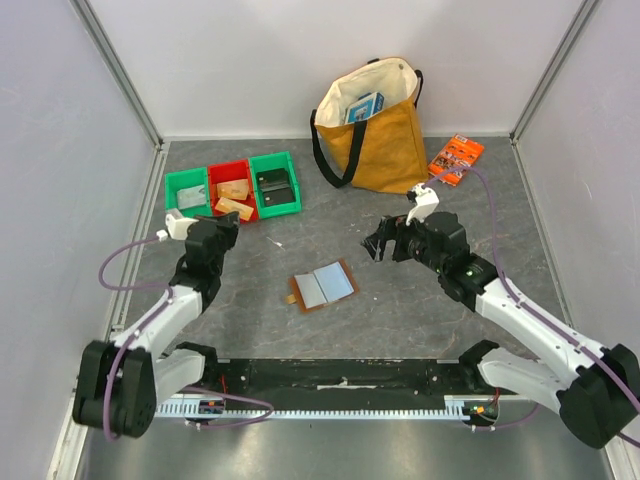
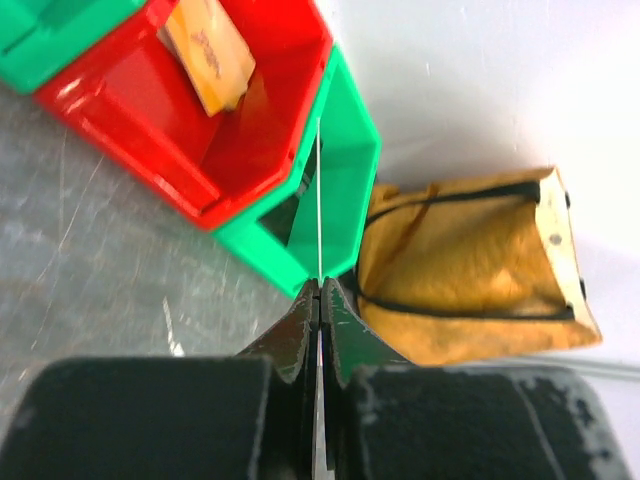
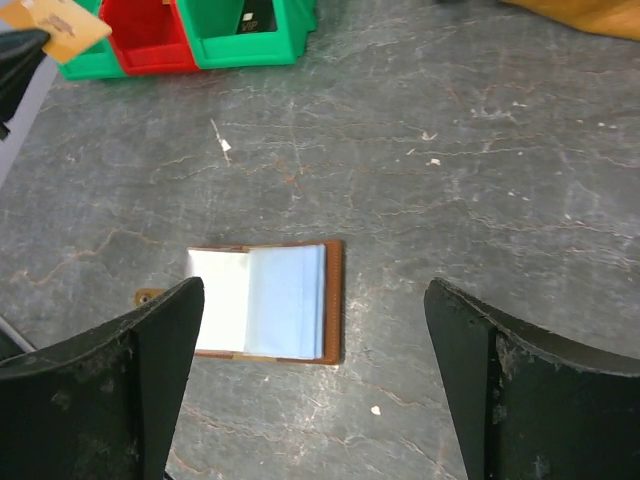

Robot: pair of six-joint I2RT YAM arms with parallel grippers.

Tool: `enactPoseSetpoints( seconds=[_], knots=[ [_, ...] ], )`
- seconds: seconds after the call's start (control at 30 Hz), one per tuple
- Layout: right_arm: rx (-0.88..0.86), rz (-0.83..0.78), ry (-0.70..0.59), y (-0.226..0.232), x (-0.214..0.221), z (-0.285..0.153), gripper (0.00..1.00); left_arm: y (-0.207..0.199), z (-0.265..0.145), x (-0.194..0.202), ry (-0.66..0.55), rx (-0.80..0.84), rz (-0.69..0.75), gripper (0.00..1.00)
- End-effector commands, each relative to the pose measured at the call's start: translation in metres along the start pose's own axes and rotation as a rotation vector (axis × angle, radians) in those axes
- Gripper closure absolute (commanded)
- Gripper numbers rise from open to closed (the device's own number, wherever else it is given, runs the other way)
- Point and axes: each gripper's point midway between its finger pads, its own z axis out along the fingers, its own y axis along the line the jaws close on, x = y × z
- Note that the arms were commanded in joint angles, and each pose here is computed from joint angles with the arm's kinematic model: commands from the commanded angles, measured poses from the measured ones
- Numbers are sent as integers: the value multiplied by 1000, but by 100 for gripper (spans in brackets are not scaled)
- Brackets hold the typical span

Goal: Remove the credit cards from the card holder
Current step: Place the credit card in the storage box.

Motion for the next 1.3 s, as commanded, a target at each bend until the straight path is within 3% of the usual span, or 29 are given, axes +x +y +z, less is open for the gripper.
enactPoseSetpoints(
  seconds=[0.0,0.37,0.83,0.87,1.1,1.27],
  knots=[
    [86,-39,-58,-17,-10,-14,2,-53,32,-40,-162,88,-92,98],
    [161,-84,-95,-32,-18,-28,2,-41,129,-42,-236,-71,-146,98],
    [199,-99,-84,-42,-16,-26,2,16,174,-33,-287,-277,-182,97],
    [199,-98,-87,-42,-17,-27,2,16,177,-33,-289,-280,-179,94],
    [188,-90,-111,-39,-25,-32,2,13,181,-24,-236,-286,-145,48],
    [159,-84,-150,-29,-40,-39,2,8,161,-25,-214,-283,-157,34]
  ],
)
